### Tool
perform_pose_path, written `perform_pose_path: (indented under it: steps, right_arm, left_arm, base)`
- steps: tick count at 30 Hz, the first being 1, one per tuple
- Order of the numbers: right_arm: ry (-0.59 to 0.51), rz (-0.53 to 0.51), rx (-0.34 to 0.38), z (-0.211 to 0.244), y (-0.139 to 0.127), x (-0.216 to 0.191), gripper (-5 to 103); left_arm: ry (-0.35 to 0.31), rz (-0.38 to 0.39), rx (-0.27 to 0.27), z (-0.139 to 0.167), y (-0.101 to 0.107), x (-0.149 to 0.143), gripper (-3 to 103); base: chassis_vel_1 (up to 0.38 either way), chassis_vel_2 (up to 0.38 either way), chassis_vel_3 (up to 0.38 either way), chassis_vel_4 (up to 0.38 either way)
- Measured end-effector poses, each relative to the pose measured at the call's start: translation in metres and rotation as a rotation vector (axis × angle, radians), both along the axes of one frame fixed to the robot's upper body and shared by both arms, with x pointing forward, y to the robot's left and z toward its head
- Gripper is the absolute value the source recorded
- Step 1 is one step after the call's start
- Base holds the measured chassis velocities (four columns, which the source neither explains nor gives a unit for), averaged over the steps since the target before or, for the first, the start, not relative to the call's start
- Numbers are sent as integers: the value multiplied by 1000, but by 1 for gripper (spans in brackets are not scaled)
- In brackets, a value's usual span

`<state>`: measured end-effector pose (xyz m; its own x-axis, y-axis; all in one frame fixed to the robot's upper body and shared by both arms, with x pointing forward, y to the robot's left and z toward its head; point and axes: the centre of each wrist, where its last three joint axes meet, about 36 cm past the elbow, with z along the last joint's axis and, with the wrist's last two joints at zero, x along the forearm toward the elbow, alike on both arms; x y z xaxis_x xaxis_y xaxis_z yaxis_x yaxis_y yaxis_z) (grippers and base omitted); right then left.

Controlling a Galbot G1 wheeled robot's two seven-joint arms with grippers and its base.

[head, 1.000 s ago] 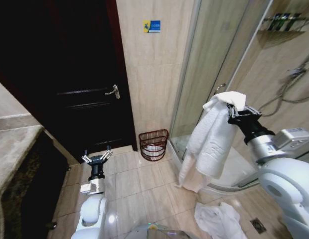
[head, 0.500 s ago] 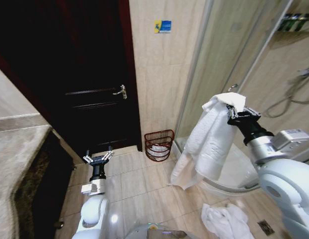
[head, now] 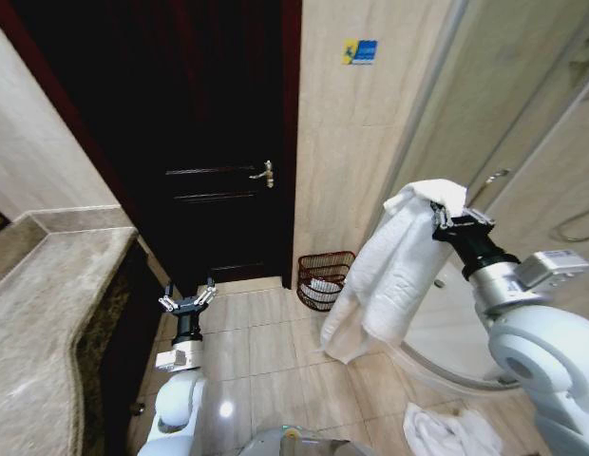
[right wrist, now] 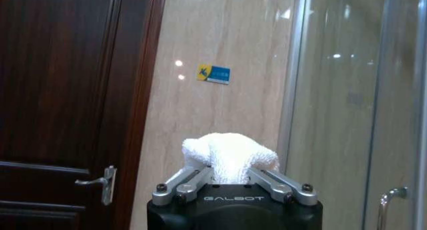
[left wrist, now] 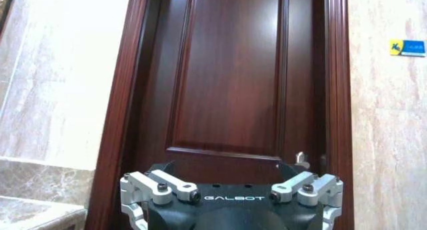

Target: Discard the used towel into the hamper.

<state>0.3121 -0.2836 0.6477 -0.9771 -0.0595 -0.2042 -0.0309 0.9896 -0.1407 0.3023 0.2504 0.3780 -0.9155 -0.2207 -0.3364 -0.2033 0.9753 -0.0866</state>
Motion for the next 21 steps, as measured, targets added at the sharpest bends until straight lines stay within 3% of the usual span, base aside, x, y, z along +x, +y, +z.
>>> perform_pose_path:
  steps: [21]
  right_arm:
    - [-16,20,-8,0,0,0,8]
  left_arm:
    - [-3,-3,-2,0,-2,1,100]
  base:
    - [-35,25,31,-32]
